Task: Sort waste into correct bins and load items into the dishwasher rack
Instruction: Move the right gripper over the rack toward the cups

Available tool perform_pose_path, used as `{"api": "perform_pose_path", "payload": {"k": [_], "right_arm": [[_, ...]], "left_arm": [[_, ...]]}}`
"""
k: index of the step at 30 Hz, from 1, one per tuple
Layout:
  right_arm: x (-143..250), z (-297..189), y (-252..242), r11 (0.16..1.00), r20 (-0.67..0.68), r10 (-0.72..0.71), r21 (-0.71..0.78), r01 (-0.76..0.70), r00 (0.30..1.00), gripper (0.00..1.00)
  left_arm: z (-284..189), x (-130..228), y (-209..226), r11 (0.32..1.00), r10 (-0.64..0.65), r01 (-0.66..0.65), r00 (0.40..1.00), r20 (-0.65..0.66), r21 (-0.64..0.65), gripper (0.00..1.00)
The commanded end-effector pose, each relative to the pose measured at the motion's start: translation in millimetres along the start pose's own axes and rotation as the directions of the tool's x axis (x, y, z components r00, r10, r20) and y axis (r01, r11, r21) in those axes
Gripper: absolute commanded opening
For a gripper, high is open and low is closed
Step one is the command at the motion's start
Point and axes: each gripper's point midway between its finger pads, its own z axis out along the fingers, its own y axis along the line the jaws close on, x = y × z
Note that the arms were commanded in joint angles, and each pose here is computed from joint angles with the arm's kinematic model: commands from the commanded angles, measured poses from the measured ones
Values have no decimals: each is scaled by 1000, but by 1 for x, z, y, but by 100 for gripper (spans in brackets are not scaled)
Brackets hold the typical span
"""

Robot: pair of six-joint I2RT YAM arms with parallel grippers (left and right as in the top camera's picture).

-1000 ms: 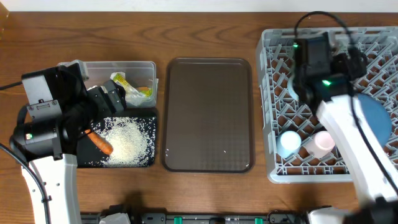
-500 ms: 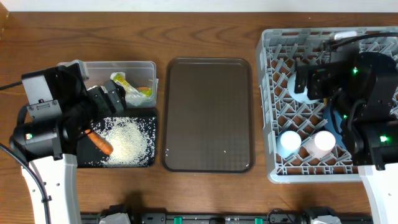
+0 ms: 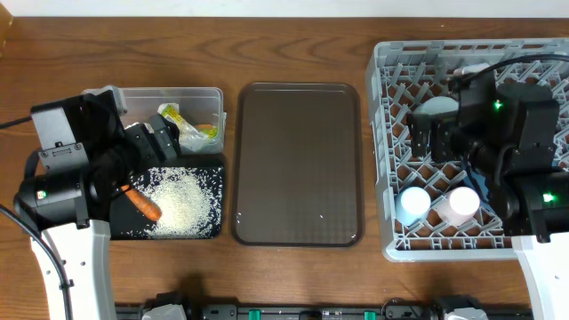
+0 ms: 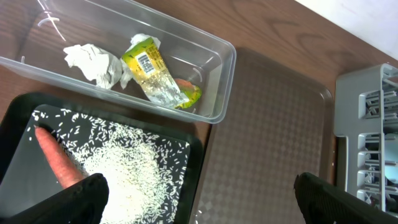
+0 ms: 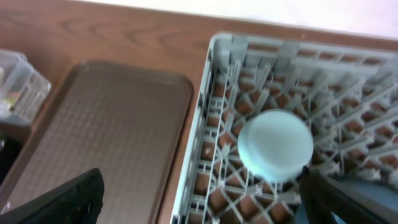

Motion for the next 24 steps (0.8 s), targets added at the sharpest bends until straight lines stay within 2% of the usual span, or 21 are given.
{"api": "perform_pose_path", "payload": {"k": [1, 7, 24], "right_arm": [[5, -1, 0, 1000, -23, 20, -7, -20, 1000, 99], [17, -2, 0, 1000, -73, 27, -6, -27, 997, 99], [17, -2, 0, 1000, -74, 27, -6, -27, 997, 99]], "left_arm": [[-1, -1, 3, 1000, 9, -9, 1000, 4, -15, 98], [-1, -1, 3, 1000, 9, -9, 1000, 4, -15, 98], [-1, -1, 3, 1000, 9, -9, 1000, 4, -15, 98]]}}
